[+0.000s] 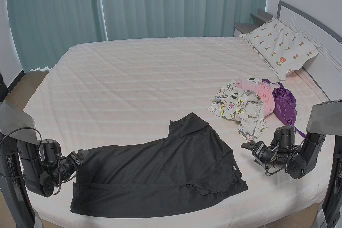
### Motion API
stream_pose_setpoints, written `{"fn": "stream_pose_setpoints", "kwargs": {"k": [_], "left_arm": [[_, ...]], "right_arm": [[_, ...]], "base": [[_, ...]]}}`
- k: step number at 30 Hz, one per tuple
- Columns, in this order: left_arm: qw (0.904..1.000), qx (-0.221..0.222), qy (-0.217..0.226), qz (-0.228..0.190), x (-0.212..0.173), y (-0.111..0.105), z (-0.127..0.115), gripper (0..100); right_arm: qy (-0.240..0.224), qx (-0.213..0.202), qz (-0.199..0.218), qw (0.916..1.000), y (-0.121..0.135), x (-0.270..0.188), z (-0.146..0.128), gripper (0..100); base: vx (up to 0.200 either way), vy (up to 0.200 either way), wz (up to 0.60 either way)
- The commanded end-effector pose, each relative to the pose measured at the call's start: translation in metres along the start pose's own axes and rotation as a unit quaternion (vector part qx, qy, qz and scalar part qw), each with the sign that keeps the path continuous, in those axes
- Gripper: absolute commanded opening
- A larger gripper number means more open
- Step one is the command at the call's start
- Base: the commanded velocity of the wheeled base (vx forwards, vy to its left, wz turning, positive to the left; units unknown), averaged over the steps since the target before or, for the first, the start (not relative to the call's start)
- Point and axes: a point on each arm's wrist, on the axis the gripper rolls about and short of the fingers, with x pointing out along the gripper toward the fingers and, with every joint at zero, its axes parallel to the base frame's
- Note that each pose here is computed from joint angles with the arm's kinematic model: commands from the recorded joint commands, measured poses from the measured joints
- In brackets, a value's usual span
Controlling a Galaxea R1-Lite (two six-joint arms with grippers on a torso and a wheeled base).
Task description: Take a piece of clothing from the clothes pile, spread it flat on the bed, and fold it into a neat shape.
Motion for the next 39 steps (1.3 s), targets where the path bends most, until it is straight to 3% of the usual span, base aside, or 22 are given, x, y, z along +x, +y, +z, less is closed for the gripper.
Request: {"fn": "stream_pose_setpoints", "kwargs": {"k": [1, 6, 18, 28, 29, 39], "left_arm": [[0.9998, 0.000, -0.019, -0.009, 0.005, -0.004, 0.007, 100], [0.9990, 0.007, -0.040, -0.016, 0.019, -0.008, 0.018, 100], [0.9972, 0.066, -0.027, 0.019, 0.069, 0.002, 0.018, 100], [0.9970, 0.064, -0.037, 0.026, 0.086, 0.004, 0.022, 100], [0.9970, 0.064, -0.037, 0.026, 0.086, 0.004, 0.022, 0], [0.9976, 0.033, -0.049, 0.035, 0.087, 0.013, 0.029, 0]], "right_arm": [[0.001, -0.001, 0.002, 1.0000, 0.001, 0.000, -0.001, 100], [0.006, -0.005, 0.003, 1.0000, 0.003, 0.001, -0.004, 100], [0.009, -0.011, 0.006, 0.9999, 0.006, 0.002, -0.007, 100], [0.014, -0.014, 0.001, 0.9998, 0.004, 0.010, -0.010, 100], [0.014, -0.014, 0.001, 0.9998, 0.004, 0.010, -0.010, 100], [0.000, -0.057, 0.034, 0.9978, 0.054, 0.053, 0.021, 100]], "base": [[0.000, 0.000, 0.00], [0.000, 0.000, 0.00], [0.000, 0.000, 0.00], [0.000, 0.000, 0.00], [0.000, 0.000, 0.00], [0.000, 0.000, 0.00]]}}
